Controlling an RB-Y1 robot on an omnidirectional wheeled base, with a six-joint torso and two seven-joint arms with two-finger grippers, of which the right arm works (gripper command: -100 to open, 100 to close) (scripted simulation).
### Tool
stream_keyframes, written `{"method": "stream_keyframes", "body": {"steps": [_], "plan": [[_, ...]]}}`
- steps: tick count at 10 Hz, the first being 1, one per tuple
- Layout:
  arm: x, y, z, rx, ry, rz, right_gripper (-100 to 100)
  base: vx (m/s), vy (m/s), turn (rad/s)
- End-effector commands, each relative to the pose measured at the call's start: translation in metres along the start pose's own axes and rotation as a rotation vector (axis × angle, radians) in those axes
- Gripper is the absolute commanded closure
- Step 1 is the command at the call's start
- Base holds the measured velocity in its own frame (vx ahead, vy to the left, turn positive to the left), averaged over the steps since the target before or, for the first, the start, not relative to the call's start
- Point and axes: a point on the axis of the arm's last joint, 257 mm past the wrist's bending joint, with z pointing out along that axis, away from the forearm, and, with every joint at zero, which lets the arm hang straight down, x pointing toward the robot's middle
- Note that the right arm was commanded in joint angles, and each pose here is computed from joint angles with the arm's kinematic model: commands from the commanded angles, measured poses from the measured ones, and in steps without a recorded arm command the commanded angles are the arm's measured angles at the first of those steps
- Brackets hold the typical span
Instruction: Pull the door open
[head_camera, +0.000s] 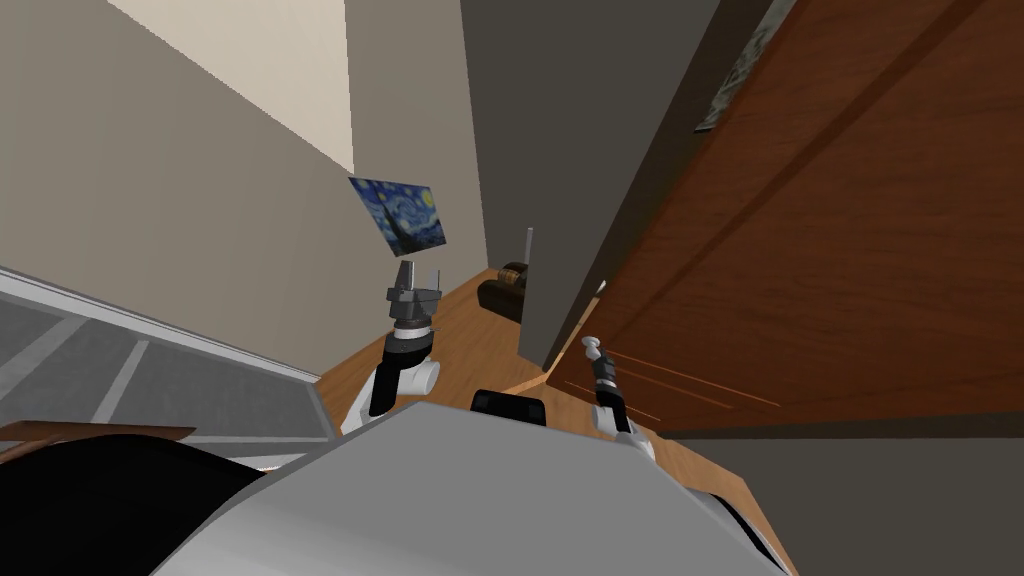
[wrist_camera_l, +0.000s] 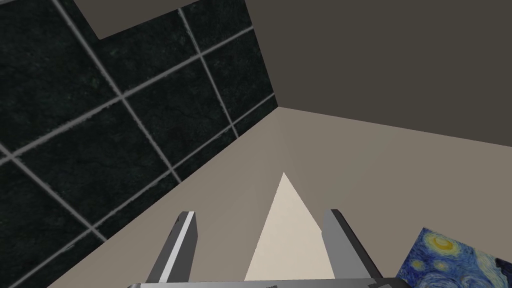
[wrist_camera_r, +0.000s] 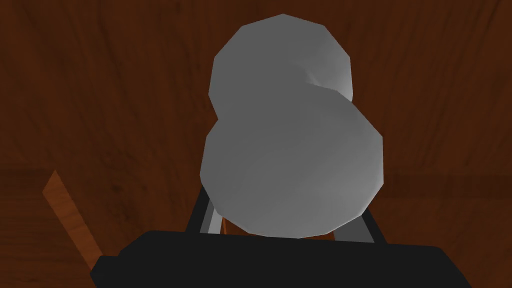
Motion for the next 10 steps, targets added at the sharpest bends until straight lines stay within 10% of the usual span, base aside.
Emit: {"method": "stream_keyframes", "body": {"steps": [1,10], "plan": [[0.0128,0.0016,0.0014,-0.007,0.017,0.046,100,-0.033,-0.022,0.029],[0.0102,0.0015,0.0017,-0.006,0.002,0.239,100,-0.029,-0.008,0.033]]}}
